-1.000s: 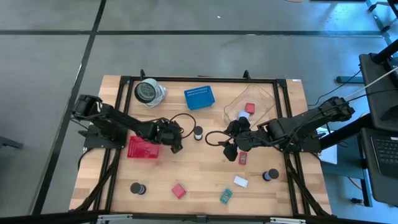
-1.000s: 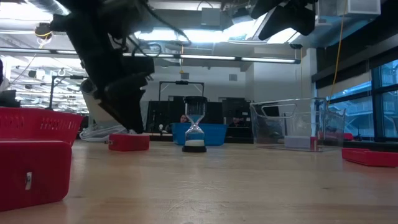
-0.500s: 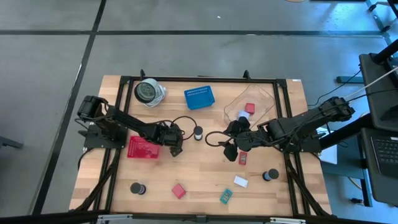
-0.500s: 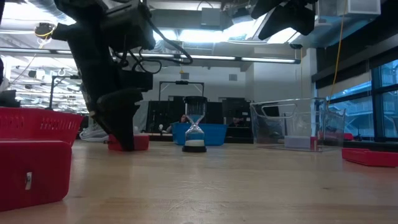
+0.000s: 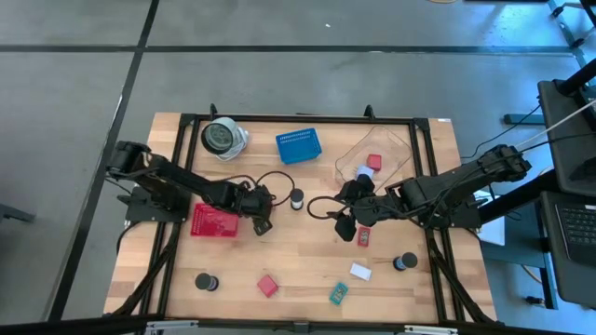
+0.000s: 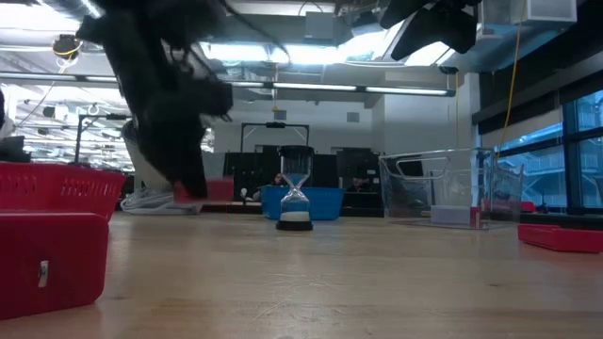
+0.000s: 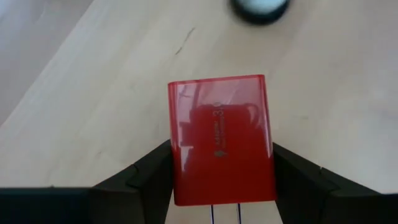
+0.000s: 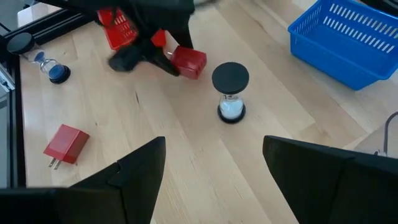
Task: Pick & Place Office items
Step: Put the top-left red charger adapter into the transparent bin
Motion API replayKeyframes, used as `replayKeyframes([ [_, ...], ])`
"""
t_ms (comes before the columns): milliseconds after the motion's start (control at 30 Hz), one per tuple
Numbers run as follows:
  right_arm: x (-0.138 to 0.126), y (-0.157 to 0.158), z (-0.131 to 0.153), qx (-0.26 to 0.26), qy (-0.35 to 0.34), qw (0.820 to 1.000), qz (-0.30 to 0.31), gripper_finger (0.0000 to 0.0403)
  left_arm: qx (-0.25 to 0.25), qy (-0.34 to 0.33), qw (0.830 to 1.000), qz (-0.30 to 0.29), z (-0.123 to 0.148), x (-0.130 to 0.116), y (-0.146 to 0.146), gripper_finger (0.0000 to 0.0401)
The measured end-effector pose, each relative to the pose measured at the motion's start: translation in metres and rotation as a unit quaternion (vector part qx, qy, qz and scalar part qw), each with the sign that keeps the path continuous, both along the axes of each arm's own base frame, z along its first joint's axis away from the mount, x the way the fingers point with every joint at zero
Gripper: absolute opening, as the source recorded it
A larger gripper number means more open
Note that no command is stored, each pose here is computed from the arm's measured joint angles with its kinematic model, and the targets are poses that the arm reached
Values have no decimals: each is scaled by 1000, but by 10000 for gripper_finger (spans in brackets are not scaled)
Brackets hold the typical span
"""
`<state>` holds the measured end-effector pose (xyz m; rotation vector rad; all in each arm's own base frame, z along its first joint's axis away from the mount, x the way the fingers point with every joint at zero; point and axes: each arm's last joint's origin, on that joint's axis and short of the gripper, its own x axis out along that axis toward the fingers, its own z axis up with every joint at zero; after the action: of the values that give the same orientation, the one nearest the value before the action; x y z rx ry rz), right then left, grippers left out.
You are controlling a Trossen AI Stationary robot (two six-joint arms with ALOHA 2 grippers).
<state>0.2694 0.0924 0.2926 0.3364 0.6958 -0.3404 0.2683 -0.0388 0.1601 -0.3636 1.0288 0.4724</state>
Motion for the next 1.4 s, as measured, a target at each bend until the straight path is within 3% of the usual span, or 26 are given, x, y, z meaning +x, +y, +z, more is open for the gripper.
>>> replayKeyframes([
  [133,2,1,2,-44,-1,998,45,272,-26,-66,997,-40,30,-6,-5,215],
  [267,8,8,7,-136,-21,981,140,272,-62,-168,980,-91,64,-11,-12,215],
  [367,17,17,9,-214,-48,953,209,272,-84,-249,958,-112,88,-14,-16,215],
  [467,28,25,12,-296,-86,915,261,272,-98,-319,931,-149,108,-16,-22,215],
  [600,44,33,13,-366,-132,875,287,272,-118,-382,895,-199,124,-16,-29,214],
  [733,53,37,9,-380,-152,858,310,272,-125,-401,879,-225,128,-15,-32,214],
  [933,59,38,3,-390,-154,853,312,272,-126,-400,879,-228,127,-14,-33,214],
  [1100,63,36,11,-389,-195,843,315,272,-134,-403,872,-245,124,-8,-36,214],
  [1300,66,34,7,-338,-209,857,328,272,-137,-414,860,-265,123,-4,-37,214],
  [1400,66,34,6,-329,-211,854,344,272,-132,-415,859,-270,123,-4,-37,214],
])
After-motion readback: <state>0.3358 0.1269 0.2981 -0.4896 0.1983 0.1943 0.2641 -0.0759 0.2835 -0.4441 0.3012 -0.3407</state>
